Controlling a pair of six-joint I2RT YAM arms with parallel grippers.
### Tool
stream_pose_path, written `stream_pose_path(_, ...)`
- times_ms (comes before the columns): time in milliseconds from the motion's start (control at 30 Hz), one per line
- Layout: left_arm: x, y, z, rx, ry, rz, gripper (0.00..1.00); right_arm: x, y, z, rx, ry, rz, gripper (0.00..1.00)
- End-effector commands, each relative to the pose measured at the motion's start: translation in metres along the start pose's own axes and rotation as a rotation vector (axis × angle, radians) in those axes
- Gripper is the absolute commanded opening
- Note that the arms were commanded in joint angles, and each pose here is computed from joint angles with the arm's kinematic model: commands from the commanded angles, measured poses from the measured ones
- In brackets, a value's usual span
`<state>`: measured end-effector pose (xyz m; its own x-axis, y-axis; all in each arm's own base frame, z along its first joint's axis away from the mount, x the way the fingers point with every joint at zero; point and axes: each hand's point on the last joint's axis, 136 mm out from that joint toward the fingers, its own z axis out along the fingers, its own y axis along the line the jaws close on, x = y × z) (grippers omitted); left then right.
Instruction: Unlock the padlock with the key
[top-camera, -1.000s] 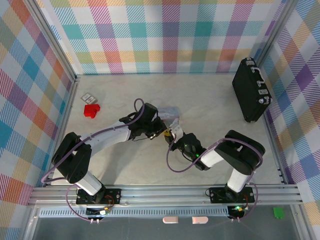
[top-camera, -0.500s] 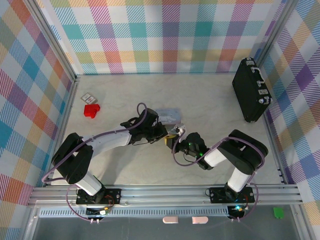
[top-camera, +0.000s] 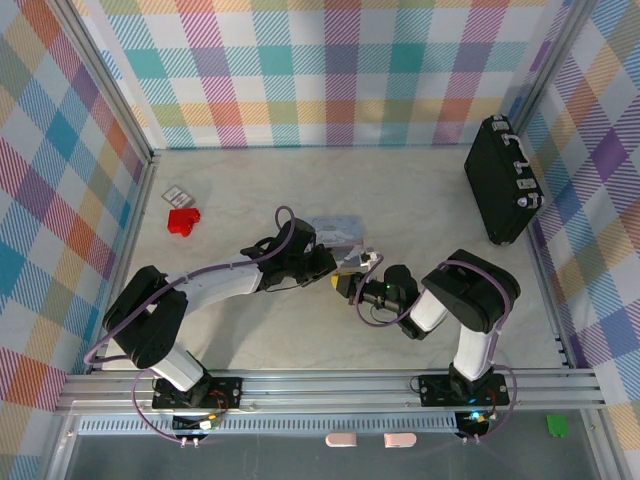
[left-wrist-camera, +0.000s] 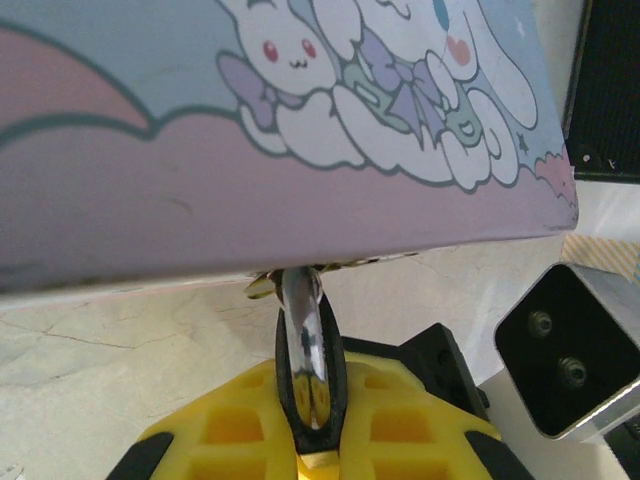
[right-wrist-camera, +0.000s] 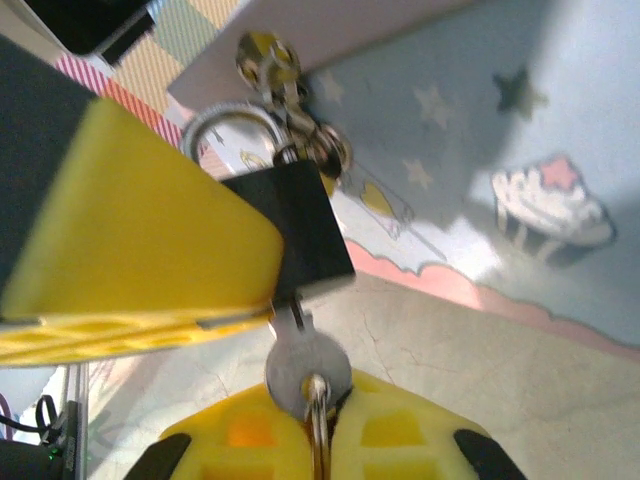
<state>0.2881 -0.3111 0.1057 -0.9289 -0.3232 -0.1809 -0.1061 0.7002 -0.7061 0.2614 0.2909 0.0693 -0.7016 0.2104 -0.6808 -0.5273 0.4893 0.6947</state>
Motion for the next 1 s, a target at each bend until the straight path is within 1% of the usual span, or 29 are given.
stream_pose_path(0, -0.002, -0.002, -0.011, -0.009, -0.008, 0.043, 0.0, -0.007, -0.024, -0.008, 0.125, -0.015, -0.032, 0.0)
stream_pose_path(33, -0.002, -0.001, -0.01, -0.017, -0.005, 0.042, 0.02, -0.007, -0.026, -0.008, 0.147, -0.005, -0.079, 0.0)
stream_pose_path(100, -0.002, 0.002, -0.008, -0.035, 0.0, 0.034, 0.04, -0.011, -0.026, -0.006, 0.175, 0.007, -0.157, 0.0)
stream_pose_path(200, -0.002, 0.002, -0.006, -0.033, 0.003, 0.018, 0.02, -0.012, -0.026, -0.003, 0.194, 0.037, -0.242, 0.0)
stream_pose_path(233, -0.002, 0.001, -0.005, -0.024, 0.004, 0.012, 0.01, -0.012, -0.026, -0.003, 0.194, 0.042, -0.264, 0.02)
stream_pose_path(300, -0.002, -0.001, -0.003, -0.017, 0.011, 0.002, 0.0, -0.012, -0.026, -0.002, 0.191, 0.048, -0.286, 0.09)
stream_pose_path(333, -0.002, -0.003, -0.003, -0.006, 0.015, -0.007, 0.0, -0.012, -0.024, -0.002, 0.184, 0.048, -0.29, 0.14)
stream_pose_path(400, -0.001, -0.006, -0.003, 0.009, 0.015, -0.024, 0.0, -0.012, -0.019, -0.002, 0.156, 0.043, -0.286, 0.22)
stream_pose_path(533, -0.005, -0.006, -0.007, 0.009, -0.01, -0.048, 0.0, -0.012, -0.008, -0.006, 0.097, 0.041, -0.201, 0.38)
stream_pose_path(600, -0.009, -0.005, -0.008, 0.008, -0.026, -0.059, 0.0, -0.014, -0.007, -0.01, 0.077, 0.031, -0.137, 0.43)
stream_pose_path(767, -0.018, -0.002, -0.007, 0.027, -0.064, -0.104, 0.0, -0.021, -0.001, -0.023, 0.03, 0.006, 0.04, 0.46)
stream_pose_path(900, -0.024, -0.003, -0.005, 0.052, -0.094, -0.126, 0.0, -0.024, -0.001, -0.027, 0.054, 0.01, 0.192, 0.45)
stream_pose_path(967, -0.026, -0.003, -0.004, 0.065, -0.105, -0.135, 0.0, -0.027, -0.001, -0.027, 0.058, -0.008, 0.305, 0.44)
